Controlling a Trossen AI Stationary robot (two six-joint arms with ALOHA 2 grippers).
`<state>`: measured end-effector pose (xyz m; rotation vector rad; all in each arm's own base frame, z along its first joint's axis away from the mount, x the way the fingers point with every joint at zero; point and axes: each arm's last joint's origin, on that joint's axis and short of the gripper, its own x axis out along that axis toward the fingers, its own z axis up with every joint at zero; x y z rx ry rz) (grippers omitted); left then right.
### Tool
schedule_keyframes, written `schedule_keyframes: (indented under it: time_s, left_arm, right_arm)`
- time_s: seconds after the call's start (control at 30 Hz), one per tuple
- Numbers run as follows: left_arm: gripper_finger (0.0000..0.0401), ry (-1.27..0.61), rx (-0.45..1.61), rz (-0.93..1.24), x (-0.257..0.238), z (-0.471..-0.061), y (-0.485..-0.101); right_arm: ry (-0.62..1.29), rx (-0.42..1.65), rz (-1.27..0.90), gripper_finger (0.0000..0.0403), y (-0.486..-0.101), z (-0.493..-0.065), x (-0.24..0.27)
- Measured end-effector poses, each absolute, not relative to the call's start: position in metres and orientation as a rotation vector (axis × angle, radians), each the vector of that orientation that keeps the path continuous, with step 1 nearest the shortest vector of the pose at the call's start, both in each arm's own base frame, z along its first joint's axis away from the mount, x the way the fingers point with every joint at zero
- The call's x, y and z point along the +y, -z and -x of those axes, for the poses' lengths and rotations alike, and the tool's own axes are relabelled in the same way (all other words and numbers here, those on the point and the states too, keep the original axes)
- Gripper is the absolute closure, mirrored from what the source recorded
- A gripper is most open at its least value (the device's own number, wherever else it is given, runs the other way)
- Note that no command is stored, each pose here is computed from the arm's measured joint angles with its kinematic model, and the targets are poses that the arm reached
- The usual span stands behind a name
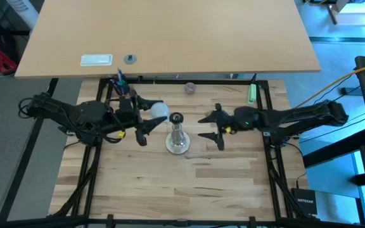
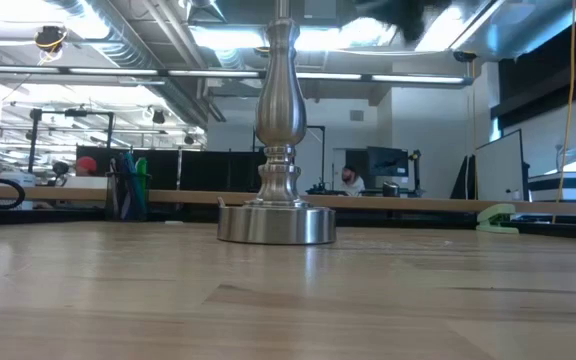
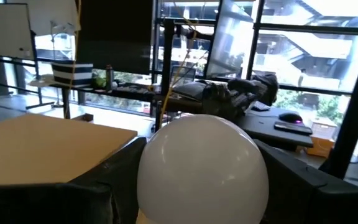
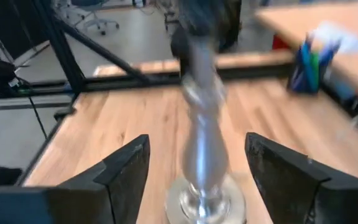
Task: Screw lightbulb
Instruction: Insert the lightbulb into the silver lamp
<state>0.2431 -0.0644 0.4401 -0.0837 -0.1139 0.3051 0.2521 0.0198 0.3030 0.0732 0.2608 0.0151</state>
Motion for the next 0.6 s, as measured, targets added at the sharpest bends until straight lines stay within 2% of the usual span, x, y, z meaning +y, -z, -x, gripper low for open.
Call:
schedule_keyframes:
  time_s: [0.2,0.33,0.6]
  left_arm:
    - [0.0164,-0.401,-0.119,0.125,-0.062,-0.242,-0.441]
    - [0.0164,-0.525,-0.114,0.141,-0.064,-0.249,-0.435]
    - [0.0164,-0.786,-0.090,0.079,-0.075,-0.284,-0.433]
  right_arm:
    - [-0.041,0.248,-0.187,0.0102,-0.250,-0.253,-0.018]
    - [-0.020,0.265,-0.135,0.0079,-0.227,-0.252,-0.028]
    - [-0.074,0.327,-0.036,0.0087,-0.190,-0.267,-0.029]
